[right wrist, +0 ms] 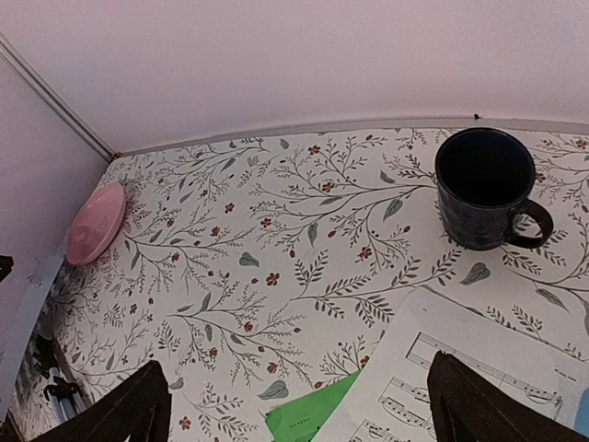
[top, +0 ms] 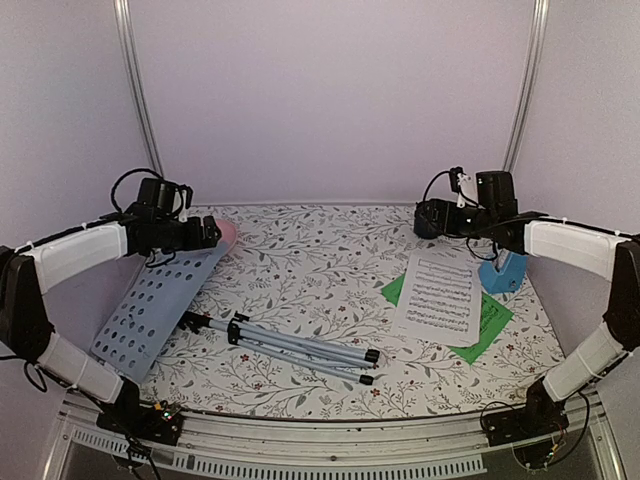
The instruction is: Set up the instrument practice props
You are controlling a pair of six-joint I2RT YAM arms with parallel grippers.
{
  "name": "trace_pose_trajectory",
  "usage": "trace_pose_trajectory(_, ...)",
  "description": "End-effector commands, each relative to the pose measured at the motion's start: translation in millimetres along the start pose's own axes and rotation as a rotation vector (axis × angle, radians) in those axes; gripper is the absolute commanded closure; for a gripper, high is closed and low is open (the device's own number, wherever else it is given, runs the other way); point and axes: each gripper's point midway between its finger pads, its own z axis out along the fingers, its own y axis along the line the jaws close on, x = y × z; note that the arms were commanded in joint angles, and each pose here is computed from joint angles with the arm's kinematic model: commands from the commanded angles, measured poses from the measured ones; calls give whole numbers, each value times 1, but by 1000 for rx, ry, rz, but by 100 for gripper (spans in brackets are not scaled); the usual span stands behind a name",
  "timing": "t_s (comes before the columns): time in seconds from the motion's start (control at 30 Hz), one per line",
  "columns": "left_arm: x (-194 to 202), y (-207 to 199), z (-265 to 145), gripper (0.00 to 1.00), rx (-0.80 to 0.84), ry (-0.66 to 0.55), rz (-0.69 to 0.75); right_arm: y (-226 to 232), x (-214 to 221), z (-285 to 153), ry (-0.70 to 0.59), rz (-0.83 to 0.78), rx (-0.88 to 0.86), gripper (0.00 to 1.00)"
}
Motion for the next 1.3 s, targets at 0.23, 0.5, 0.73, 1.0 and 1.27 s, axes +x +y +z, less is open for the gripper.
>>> trace_pose_trajectory(0.23, 29, 5, -32, 1, 36, 135, 61, 38, -21, 20, -105, -45, -148, 1)
trace_pose_trajectory(0.5, 54, 20, -55, 1, -20, 221, 114, 41, -34, 16, -176, -119, -159, 1)
trace_pose_trajectory(0.73, 79, 23, -46, 2, -20, 346, 115, 56, -33, 16, -171, -127, -268, 1)
trace_pose_trajectory(1.0, 94, 12, -37, 13, 53, 415, 108, 67, -35, 12, -201, -130, -345, 1)
trace_pose_trajectory(1.27, 102, 16, -24, 31, 36, 432, 96, 70, -40, 10, -211, -116, -372, 1)
